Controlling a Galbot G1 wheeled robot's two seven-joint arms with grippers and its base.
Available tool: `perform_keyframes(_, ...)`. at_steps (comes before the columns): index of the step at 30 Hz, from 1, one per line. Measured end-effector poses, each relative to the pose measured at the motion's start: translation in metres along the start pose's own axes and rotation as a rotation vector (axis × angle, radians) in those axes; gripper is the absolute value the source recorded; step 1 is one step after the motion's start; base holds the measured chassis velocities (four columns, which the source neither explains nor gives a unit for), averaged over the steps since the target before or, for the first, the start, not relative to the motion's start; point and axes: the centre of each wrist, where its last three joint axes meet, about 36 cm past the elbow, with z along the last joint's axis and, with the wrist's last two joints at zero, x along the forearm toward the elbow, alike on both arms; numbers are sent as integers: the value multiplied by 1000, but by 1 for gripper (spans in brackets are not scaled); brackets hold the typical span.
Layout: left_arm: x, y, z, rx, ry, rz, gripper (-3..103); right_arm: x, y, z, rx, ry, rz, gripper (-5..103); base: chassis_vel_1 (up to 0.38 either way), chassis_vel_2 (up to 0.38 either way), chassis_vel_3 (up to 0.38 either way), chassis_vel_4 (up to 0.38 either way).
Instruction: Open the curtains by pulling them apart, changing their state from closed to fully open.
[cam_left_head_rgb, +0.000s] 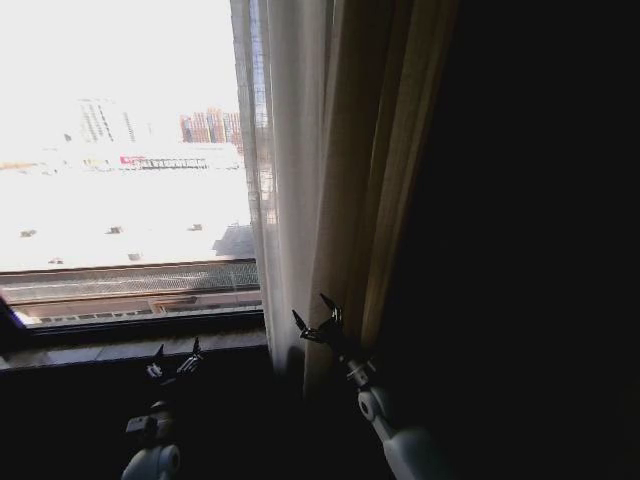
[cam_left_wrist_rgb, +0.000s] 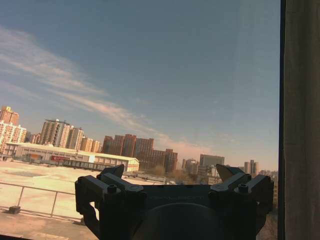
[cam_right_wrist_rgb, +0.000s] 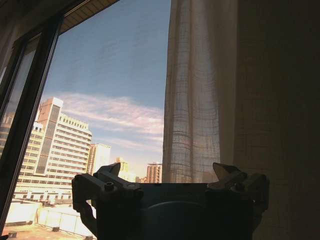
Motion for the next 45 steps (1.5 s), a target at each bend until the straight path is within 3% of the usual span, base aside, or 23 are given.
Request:
perform_keyframes(12, 0, 0, 0, 0, 0, 0, 100, -4, 3, 13, 0, -30, 24, 100, 216, 238, -209, -219)
perform_keyframes(22, 0, 0, 0, 0, 0, 0, 100, -16, -12, 33, 75, 16, 119, 100, 64, 75, -62, -79)
perform_keyframes(30, 0, 0, 0, 0, 0, 0, 100, -54, -22, 54, 71, 37, 185, 100, -26, -31, 21, 38)
perform_keyframes(38, 0, 0, 0, 0, 0, 0, 100, -95, -14, 62, 59, 42, 195, 100, 0, 0, 0, 0)
perform_keyframes(45, 0, 0, 0, 0, 0, 0, 100, -118, -23, 69, 73, 54, 208, 100, 0, 0, 0, 0)
